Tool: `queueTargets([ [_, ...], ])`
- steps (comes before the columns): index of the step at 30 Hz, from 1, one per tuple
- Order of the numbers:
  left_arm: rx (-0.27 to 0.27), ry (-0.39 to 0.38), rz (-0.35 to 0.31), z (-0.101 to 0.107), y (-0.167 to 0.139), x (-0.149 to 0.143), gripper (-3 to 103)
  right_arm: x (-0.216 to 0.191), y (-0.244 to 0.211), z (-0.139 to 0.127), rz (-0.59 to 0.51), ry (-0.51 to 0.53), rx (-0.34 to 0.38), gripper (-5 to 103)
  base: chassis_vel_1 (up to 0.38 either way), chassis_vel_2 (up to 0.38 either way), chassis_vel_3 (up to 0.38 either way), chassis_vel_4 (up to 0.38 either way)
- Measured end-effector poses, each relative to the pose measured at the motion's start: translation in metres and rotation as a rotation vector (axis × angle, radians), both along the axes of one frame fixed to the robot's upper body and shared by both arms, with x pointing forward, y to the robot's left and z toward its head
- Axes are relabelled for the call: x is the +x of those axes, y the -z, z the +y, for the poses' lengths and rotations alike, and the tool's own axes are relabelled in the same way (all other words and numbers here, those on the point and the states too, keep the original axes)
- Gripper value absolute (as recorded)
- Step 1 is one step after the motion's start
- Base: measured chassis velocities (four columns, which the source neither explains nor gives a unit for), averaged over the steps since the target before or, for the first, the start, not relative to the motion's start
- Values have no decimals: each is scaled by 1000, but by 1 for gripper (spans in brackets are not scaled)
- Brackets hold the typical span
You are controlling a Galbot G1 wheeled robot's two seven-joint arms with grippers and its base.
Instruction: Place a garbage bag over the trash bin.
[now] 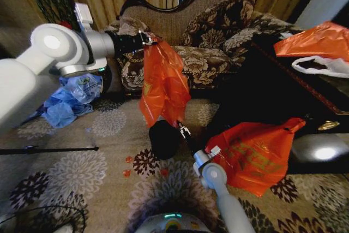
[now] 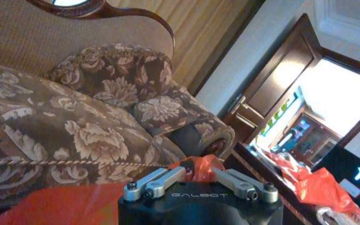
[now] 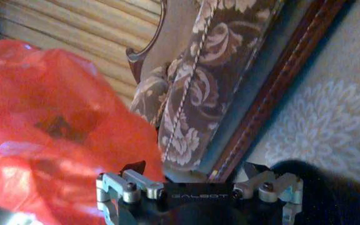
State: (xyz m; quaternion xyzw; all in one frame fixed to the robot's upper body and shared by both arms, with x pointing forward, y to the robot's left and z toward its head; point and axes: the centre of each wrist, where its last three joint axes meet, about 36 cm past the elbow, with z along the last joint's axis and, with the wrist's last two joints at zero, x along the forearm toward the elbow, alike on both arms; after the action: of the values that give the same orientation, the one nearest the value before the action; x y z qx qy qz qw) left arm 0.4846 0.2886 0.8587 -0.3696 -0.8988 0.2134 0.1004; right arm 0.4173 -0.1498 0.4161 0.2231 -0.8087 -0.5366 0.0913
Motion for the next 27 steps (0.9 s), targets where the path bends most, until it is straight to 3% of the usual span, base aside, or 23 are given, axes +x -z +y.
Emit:
queueTargets([
  [8, -8, 5, 9, -4, 4, 3, 0, 11, -11, -11, -18, 21, 10, 100, 0, 0, 0, 0],
  [18, -17, 13, 13, -12, 6, 7, 0, 13, -29, 15, -56, -41, 58, 102, 0, 0, 0, 0],
  [19, -18, 12, 14, -12, 7, 7, 0, 13, -28, 17, -59, -46, 44, 94, 0, 0, 0, 0],
  [21, -19, 12, 14, -12, 7, 7, 0, 13, -27, 18, -62, -47, 31, 94, 0, 0, 0, 0],
  [22, -20, 11, 14, -12, 7, 7, 0, 14, -26, 19, -67, -48, 14, 84, 0, 0, 0, 0],
  [24, -22, 10, 12, -11, 6, 6, 0, 14, -26, 20, -74, -46, -5, 84, 0, 0, 0, 0],
  [25, -24, 9, 11, -11, 6, 5, 0, 14, -25, 20, -78, -45, -18, 73, 0, 0, 0, 0],
  [26, -27, 9, 9, -10, 5, 4, 0, 15, -24, 20, -84, -41, -37, 73, 0, 0, 0, 0],
  [27, -28, 9, 9, -9, 5, 3, 0, 15, -24, 20, -86, -40, -44, 62, 0, 0, 0, 0],
])
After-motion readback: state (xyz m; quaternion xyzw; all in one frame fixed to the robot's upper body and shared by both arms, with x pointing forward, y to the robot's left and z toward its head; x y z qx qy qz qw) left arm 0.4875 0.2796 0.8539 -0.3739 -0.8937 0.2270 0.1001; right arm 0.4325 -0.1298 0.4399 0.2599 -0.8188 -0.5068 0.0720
